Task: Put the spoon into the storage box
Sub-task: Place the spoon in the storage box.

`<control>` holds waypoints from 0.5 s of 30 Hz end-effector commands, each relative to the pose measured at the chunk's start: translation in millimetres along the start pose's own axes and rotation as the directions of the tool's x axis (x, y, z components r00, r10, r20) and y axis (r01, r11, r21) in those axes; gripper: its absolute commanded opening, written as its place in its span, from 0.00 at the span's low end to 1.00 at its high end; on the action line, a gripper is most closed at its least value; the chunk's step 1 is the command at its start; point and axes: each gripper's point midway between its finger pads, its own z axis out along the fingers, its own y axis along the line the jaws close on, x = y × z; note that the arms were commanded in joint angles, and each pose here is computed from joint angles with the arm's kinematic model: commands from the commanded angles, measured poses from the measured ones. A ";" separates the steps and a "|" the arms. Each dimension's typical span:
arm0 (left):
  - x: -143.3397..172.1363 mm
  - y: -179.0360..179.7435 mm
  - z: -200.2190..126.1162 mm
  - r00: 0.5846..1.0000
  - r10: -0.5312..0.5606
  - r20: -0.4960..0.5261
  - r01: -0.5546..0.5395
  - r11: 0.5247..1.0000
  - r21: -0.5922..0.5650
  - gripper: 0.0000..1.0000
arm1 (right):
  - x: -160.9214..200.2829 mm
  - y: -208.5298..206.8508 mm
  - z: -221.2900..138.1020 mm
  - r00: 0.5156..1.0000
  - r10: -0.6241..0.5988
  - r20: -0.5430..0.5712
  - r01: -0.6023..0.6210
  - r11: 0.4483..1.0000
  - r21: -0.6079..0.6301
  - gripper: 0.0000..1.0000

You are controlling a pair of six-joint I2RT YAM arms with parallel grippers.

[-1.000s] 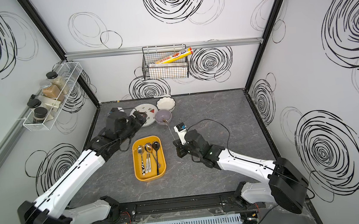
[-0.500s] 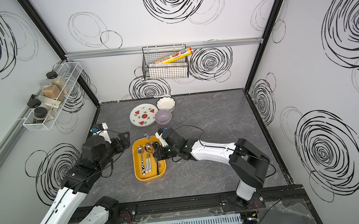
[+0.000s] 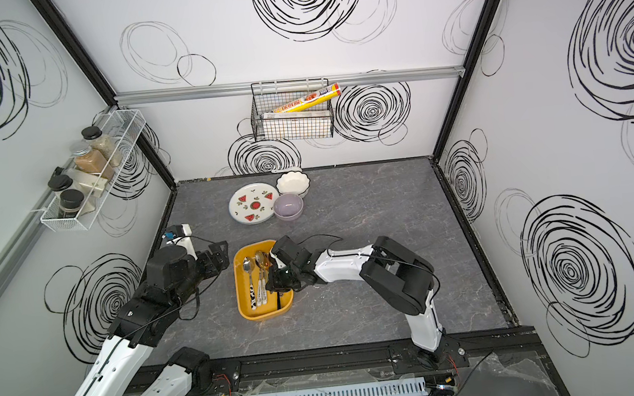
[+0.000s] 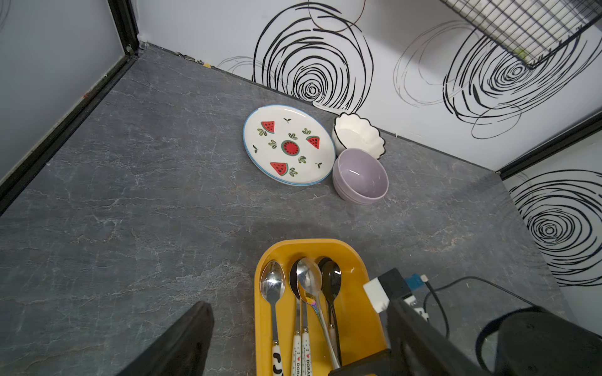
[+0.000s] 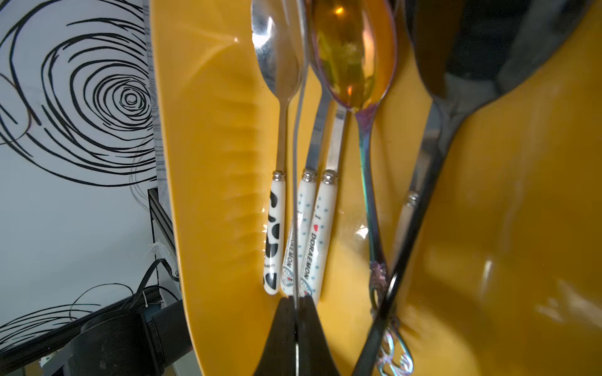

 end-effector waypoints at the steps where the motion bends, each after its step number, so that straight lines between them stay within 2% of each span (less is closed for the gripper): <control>1: -5.0 2.6 1.1 0.999 0.007 0.032 -0.007 1.000 -0.011 0.89 | -7.5 11.1 2.2 1.000 0.000 0.013 0.001 1.000 -0.016 0.00; 8: -4.9 3.9 3.8 1.000 0.004 0.026 -0.004 1.000 -0.014 0.89 | -8.6 -1.1 10.1 1.000 0.013 0.011 -0.013 0.999 0.030 0.00; 10: -4.9 3.8 3.9 1.000 0.005 0.026 -0.005 1.000 -0.013 0.89 | -7.4 -2.7 11.9 1.000 0.016 0.006 -0.017 0.999 0.033 0.07; 13: -4.3 3.7 4.5 1.000 0.005 0.023 -0.005 1.000 -0.012 0.89 | -7.3 -4.5 12.7 1.000 0.018 0.004 -0.018 0.999 0.041 0.09; 15: -4.2 3.7 4.2 1.000 0.005 0.023 -0.004 1.000 -0.012 0.89 | -7.7 -4.8 12.7 1.000 0.016 0.005 -0.017 0.999 0.044 0.16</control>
